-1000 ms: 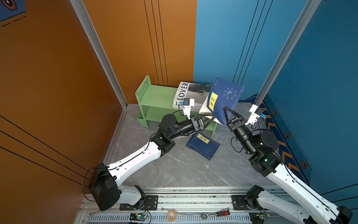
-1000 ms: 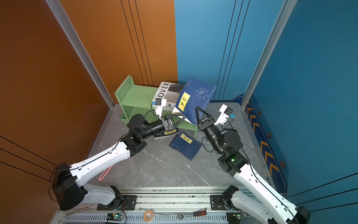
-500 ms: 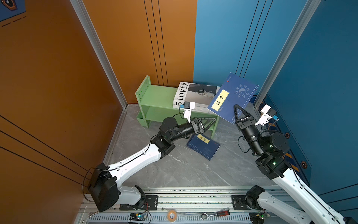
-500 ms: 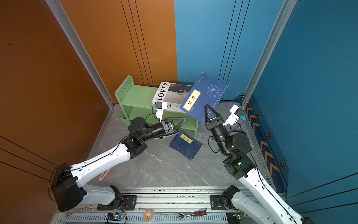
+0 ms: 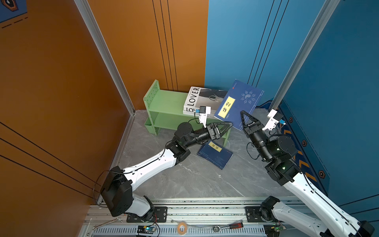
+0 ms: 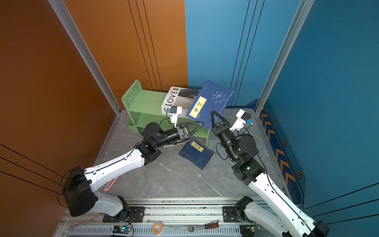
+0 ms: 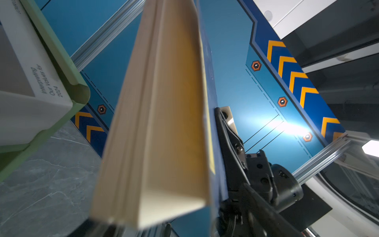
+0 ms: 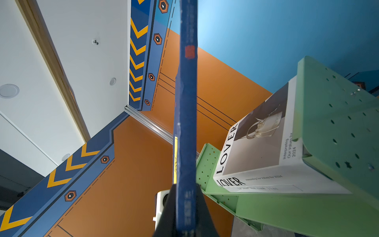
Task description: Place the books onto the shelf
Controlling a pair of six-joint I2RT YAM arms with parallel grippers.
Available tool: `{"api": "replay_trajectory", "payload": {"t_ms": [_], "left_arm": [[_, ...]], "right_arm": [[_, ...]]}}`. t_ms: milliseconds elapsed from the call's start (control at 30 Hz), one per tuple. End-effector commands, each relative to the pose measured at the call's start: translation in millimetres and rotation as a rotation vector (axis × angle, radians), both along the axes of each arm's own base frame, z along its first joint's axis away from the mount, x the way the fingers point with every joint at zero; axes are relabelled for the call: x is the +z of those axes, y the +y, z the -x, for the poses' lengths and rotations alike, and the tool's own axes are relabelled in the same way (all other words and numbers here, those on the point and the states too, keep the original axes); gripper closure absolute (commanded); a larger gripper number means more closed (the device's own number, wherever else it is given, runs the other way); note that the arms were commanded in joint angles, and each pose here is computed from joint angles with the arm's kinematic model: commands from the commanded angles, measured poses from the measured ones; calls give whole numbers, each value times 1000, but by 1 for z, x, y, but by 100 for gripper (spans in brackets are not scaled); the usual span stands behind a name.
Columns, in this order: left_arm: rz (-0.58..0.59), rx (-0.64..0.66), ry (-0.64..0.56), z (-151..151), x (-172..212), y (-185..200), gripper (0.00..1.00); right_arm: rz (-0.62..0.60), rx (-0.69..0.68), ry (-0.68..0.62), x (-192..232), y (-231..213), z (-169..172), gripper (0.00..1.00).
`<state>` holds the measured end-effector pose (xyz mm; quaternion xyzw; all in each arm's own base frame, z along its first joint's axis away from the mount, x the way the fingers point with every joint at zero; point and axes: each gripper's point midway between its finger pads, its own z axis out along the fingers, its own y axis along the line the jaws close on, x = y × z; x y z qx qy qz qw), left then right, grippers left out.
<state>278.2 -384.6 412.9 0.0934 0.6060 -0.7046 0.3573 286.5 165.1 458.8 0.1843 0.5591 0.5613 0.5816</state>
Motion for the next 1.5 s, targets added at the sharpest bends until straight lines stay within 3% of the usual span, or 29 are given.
{"api": "replay_trajectory", "payload": {"t_ms": [0, 367, 433, 467, 567, 633, 733, 967, 1200, 1333, 1467], "left_arm": [[123, -31, -35, -3, 32, 3, 33], [167, -70, -43, -1, 37, 0, 89], [163, -69, -49, -1, 38, 6, 96], [157, -72, -46, -1, 38, 9, 100], [133, -111, -33, -1, 36, 20, 100], [103, -165, -6, 2, 31, 27, 100], [66, -237, 32, 9, 23, 40, 100], [-9, -328, 100, 33, 3, 65, 100], [-50, -417, 147, 70, -17, 75, 100], [-79, -451, 163, 83, -23, 76, 100], [-97, -489, 167, 94, -26, 75, 100]], "right_arm": [[-59, 46, -65, 23, 4, 11, 98], [-47, 50, -31, 2, 19, 9, 96], [-33, 56, -25, -2, 22, 9, 89], [-22, 58, -21, -4, 23, 10, 78], [49, 46, -5, -9, 19, 14, 44], [117, 31, 20, -15, 13, 18, 29], [229, 56, 24, -17, 7, 28, 18], [363, 116, 102, -36, -13, 47, 12], [334, 209, 162, -55, -16, 54, 11], [287, 300, 114, -48, -6, 60, 14], [301, 344, 165, -57, -3, 64, 25]]}}
